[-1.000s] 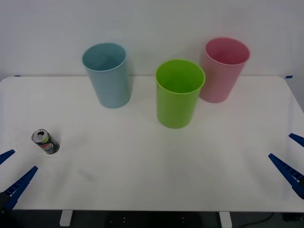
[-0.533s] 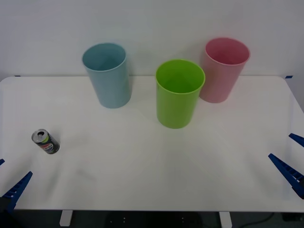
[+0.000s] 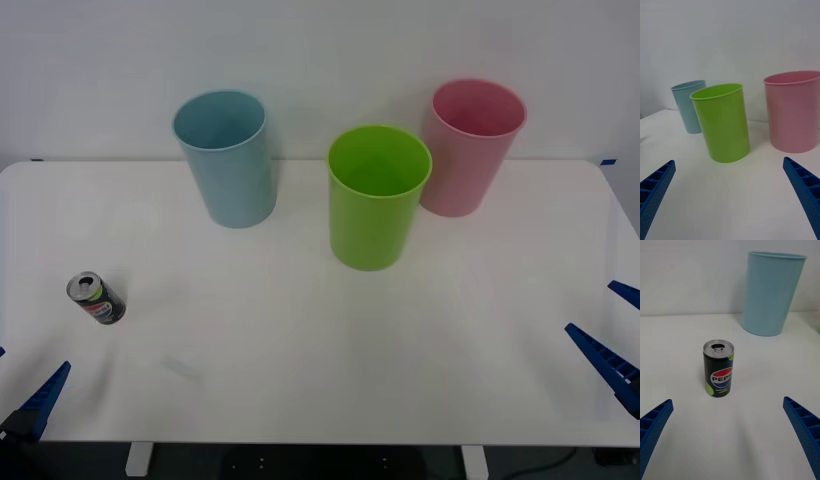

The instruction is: Grasp the object on the table and drop it into the matching bin: aluminum can to the light blue bin, PET bottle to the pink bin.

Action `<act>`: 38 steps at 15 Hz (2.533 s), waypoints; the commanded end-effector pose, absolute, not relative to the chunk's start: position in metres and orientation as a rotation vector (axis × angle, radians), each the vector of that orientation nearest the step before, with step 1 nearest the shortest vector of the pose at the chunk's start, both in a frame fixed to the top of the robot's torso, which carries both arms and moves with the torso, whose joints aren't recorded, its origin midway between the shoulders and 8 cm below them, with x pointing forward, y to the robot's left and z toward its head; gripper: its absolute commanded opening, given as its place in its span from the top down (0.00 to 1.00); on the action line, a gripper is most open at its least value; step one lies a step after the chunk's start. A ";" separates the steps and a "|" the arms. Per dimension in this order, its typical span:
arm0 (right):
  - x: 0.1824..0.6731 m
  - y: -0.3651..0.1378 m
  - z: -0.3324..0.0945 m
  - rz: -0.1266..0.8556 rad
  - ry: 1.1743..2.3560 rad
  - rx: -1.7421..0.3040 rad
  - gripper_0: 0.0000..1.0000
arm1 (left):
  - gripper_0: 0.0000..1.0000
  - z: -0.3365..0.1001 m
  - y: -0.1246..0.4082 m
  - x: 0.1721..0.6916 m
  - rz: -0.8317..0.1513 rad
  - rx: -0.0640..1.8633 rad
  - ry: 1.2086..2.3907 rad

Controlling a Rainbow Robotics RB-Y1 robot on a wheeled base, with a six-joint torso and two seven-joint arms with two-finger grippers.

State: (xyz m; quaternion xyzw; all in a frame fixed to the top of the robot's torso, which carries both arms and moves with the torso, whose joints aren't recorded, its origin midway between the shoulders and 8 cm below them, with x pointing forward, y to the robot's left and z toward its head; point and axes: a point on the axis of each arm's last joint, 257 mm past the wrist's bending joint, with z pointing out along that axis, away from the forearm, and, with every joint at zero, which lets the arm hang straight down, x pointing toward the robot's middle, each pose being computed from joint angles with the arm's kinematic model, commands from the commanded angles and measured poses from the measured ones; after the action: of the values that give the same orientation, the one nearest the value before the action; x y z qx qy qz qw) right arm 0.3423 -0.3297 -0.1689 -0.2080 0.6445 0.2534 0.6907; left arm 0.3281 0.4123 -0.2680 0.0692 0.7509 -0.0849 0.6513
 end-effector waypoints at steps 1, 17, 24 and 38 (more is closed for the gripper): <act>0.342 -0.330 -0.169 0.567 1.441 -0.465 0.00 | 0.00 -0.278 0.416 0.335 -0.175 0.103 1.723; 0.342 -0.330 -0.169 0.567 1.441 -0.465 0.00 | 0.00 -0.313 0.416 0.416 -0.176 0.093 1.703; 0.342 -0.330 -0.169 0.567 1.441 -0.465 0.00 | 0.00 -0.317 0.403 0.455 -0.205 0.097 1.696; 0.342 -0.330 -0.169 0.567 1.441 -0.465 0.00 | 0.38 -0.317 0.389 0.490 -0.223 0.115 1.692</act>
State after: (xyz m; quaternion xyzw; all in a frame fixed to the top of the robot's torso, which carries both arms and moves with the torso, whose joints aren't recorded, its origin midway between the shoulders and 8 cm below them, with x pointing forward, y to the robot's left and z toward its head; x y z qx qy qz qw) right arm 0.3422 -0.3297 -0.1689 -0.2079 0.6446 0.2535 0.6907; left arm 0.4903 0.3896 -0.3167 0.0494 0.7465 -0.0989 0.6561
